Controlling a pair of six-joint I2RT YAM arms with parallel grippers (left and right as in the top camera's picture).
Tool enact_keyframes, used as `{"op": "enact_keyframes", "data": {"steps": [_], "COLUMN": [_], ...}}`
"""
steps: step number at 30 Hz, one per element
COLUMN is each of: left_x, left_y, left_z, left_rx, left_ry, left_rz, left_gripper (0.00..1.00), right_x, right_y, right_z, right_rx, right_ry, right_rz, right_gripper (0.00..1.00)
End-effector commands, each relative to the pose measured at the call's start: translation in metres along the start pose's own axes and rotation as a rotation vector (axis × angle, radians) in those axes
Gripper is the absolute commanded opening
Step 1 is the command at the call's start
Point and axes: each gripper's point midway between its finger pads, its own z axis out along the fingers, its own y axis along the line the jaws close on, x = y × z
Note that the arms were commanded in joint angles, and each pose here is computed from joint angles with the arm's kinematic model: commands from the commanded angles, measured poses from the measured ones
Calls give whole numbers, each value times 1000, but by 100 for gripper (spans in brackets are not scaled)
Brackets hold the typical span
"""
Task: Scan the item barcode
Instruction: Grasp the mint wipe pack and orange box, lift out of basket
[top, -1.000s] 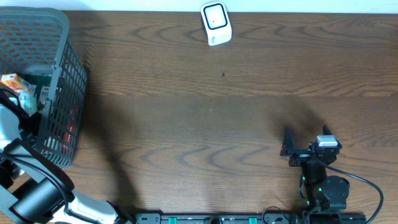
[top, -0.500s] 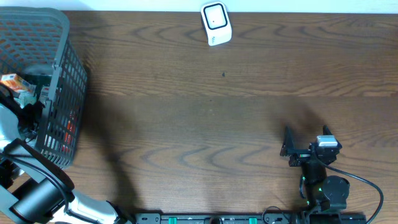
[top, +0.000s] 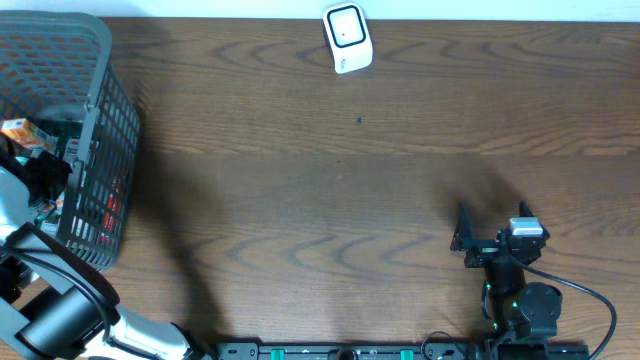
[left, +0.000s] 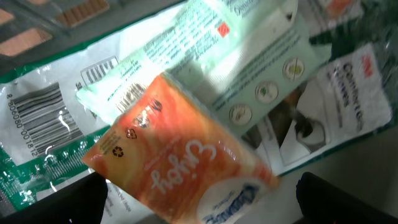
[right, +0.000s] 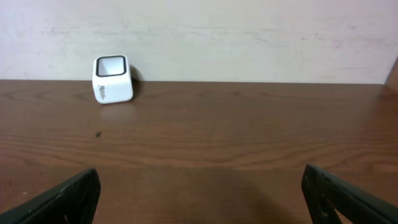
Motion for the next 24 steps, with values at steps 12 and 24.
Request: {"op": "enact_keyframes", "data": {"steps": [12, 24], "left_x": [-13, 4], "left_y": [-1, 30], "left_z": [-3, 54], "left_rx": [-2, -180], "left_ry": [-50, 10], "left_rz": [-31, -24], "left_gripper": [98, 98], "right_x": [0, 0], "right_y": [-2, -2], "right_z": [0, 0], "right_rx": [10, 10], "right_ry": [0, 0], "right_rz": [3, 3], "right_gripper": [99, 99]}}
